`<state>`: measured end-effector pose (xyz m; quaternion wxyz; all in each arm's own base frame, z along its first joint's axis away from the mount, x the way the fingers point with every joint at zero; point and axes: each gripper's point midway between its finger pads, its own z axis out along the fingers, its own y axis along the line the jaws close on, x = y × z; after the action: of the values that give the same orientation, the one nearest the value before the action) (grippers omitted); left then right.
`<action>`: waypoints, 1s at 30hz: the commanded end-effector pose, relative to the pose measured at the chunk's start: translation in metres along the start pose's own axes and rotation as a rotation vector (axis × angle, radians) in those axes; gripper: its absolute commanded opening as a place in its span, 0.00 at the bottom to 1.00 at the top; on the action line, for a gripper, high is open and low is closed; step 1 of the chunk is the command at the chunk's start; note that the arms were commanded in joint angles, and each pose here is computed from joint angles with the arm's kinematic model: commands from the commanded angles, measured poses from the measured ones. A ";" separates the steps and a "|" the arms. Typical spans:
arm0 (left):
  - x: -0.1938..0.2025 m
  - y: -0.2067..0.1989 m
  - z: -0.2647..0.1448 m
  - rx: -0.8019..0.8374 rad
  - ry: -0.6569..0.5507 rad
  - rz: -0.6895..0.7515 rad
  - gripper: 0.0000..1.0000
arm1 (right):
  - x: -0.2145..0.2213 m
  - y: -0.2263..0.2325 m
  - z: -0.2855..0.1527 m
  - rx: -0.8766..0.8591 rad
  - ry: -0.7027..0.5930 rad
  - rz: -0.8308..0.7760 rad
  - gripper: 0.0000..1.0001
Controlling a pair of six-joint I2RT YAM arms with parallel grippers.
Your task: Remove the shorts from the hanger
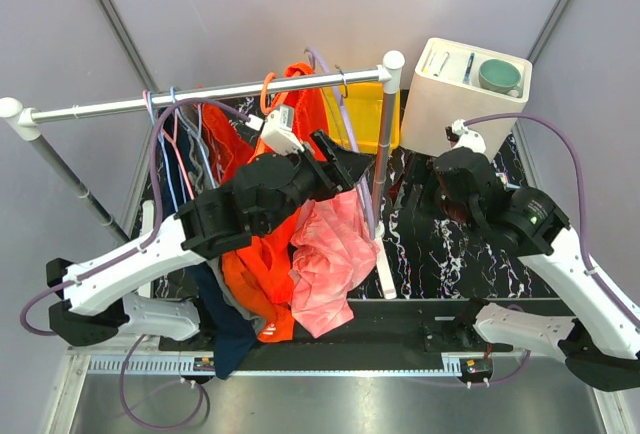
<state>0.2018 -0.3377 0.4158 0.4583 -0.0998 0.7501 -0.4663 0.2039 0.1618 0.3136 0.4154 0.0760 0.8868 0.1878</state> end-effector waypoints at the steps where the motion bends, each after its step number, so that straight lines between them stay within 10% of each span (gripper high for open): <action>1: -0.020 -0.028 -0.029 0.161 -0.006 -0.011 0.77 | 0.012 0.015 0.006 -0.090 0.090 0.062 0.97; 17: -0.033 -0.058 -0.093 0.441 0.027 0.119 0.76 | 0.160 0.059 0.053 -0.626 0.402 0.045 1.00; 30: -0.072 -0.095 -0.145 0.644 -0.061 0.177 0.77 | 0.209 0.017 0.124 -0.239 0.256 -0.127 1.00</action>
<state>0.1176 -0.2747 0.5147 0.5025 0.0790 0.6115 -0.6061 0.1388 0.2730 0.1053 0.2500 -0.0822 0.9215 0.2857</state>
